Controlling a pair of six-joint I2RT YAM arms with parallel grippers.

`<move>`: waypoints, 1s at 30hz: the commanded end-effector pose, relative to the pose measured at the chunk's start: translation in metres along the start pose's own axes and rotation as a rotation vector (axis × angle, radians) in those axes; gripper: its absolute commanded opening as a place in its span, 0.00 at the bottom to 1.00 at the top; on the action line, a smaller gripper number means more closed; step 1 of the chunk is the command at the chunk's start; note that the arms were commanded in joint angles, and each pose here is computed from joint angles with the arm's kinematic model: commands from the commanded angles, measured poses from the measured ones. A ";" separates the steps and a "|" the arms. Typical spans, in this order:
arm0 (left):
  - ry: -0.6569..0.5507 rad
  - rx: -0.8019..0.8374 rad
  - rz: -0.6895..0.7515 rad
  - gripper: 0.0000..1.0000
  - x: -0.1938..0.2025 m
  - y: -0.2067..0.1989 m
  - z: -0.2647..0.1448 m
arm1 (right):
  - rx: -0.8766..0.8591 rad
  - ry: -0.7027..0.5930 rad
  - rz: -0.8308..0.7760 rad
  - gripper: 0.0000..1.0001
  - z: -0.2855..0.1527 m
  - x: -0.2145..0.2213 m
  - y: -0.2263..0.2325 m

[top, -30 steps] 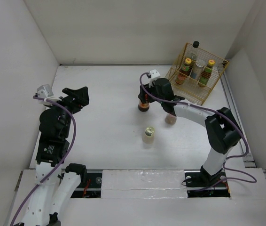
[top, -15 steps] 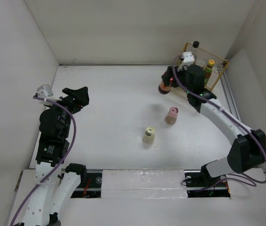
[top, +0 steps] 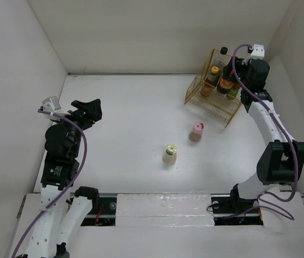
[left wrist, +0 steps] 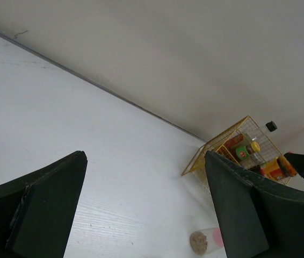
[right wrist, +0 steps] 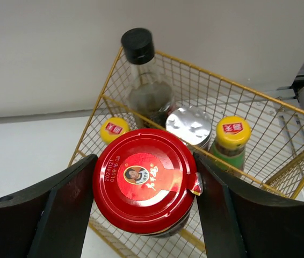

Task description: Organize the condiment bottles

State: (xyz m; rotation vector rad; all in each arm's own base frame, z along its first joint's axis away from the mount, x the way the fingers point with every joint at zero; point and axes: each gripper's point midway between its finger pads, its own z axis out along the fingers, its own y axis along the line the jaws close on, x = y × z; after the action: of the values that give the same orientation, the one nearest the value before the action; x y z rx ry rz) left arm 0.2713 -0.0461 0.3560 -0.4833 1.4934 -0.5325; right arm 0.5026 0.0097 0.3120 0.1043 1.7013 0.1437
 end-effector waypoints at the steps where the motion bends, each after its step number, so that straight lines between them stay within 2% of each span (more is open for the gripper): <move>1: -0.035 0.026 0.001 0.87 -0.007 -0.005 0.000 | -0.049 -0.277 -0.005 0.38 -0.006 -0.101 0.006; 8: -0.026 0.020 0.003 0.87 -0.005 -0.003 0.003 | -0.032 -0.326 -0.033 0.38 0.005 -0.111 0.002; 11: -0.026 0.020 0.003 0.87 -0.005 -0.003 0.003 | 0.001 -0.319 -0.046 0.38 0.015 -0.092 -0.003; 19: -0.027 0.019 0.003 0.87 -0.005 -0.003 0.003 | 0.051 -0.175 -0.026 0.38 0.035 -0.003 -0.011; 24: -0.013 0.022 0.004 0.87 -0.002 -0.003 0.005 | 0.055 -0.134 -0.005 0.38 0.037 0.024 -0.011; 27: -0.013 0.022 0.004 0.87 -0.002 -0.003 0.005 | 0.061 -0.096 0.003 0.45 0.042 0.044 -0.010; 30: -0.008 0.029 0.004 0.87 -0.001 -0.005 0.005 | 0.076 -0.002 0.022 0.51 0.053 0.073 -0.013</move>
State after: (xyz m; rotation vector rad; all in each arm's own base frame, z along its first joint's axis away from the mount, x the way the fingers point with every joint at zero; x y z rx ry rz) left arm 0.2737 -0.0472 0.3534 -0.4824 1.5047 -0.5323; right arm 0.5304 -0.0072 0.2026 0.1801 1.8017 0.0316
